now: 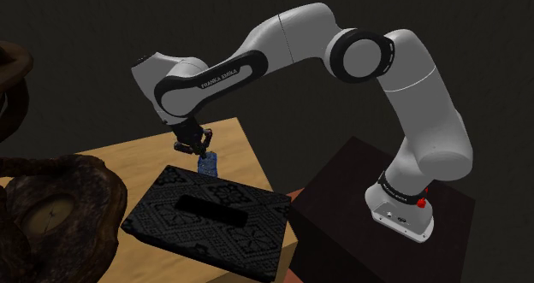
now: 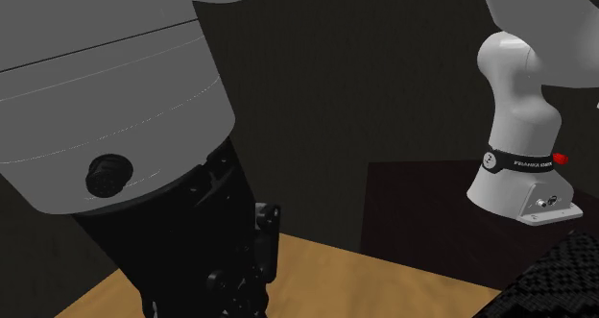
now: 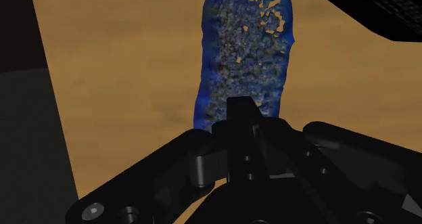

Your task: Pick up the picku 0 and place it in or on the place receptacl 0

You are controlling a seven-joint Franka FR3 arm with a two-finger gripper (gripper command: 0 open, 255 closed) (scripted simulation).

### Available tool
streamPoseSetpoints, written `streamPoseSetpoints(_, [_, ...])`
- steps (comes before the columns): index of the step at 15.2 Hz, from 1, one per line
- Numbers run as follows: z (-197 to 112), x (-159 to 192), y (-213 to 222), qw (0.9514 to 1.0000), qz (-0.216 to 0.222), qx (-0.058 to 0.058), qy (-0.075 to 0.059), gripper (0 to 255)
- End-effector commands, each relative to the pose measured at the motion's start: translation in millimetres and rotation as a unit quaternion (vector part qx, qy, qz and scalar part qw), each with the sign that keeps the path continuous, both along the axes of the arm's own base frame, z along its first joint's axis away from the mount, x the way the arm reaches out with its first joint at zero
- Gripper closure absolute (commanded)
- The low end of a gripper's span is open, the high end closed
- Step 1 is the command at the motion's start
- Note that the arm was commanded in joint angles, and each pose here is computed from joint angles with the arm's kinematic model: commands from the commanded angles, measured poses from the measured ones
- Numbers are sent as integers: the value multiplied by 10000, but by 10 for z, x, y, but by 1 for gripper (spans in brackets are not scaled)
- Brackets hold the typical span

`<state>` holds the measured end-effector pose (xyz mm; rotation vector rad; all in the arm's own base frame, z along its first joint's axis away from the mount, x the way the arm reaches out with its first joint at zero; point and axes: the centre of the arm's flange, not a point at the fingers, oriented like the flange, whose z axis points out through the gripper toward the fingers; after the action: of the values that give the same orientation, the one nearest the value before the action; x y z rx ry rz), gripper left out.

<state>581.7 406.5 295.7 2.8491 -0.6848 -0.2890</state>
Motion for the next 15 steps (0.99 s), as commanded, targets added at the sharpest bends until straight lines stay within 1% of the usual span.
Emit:
streamPoseSetpoints(1, [0,0,0,10000,0,0,0,255])
streamPoseSetpoints(2, [0,0,0,10000,0,0,0,255])
streamPoseSetpoints(3, [0,0,0,10000,0,0,0,0])
streamPoseSetpoints(4, [-29,-155,22,9990,-389,55,-219,0])
streamPoseSetpoints(5, [-65,-307,56,9960,-777,110,-437,0])
streamPoseSetpoints(6, [-81,-368,74,9941,-937,133,-528,0])
streamPoseSetpoints(13, [-475,-429,41,9941,-937,133,-527,0])
streamPoseSetpoints(15, [-475,-429,41,9941,-937,133,-527,0])
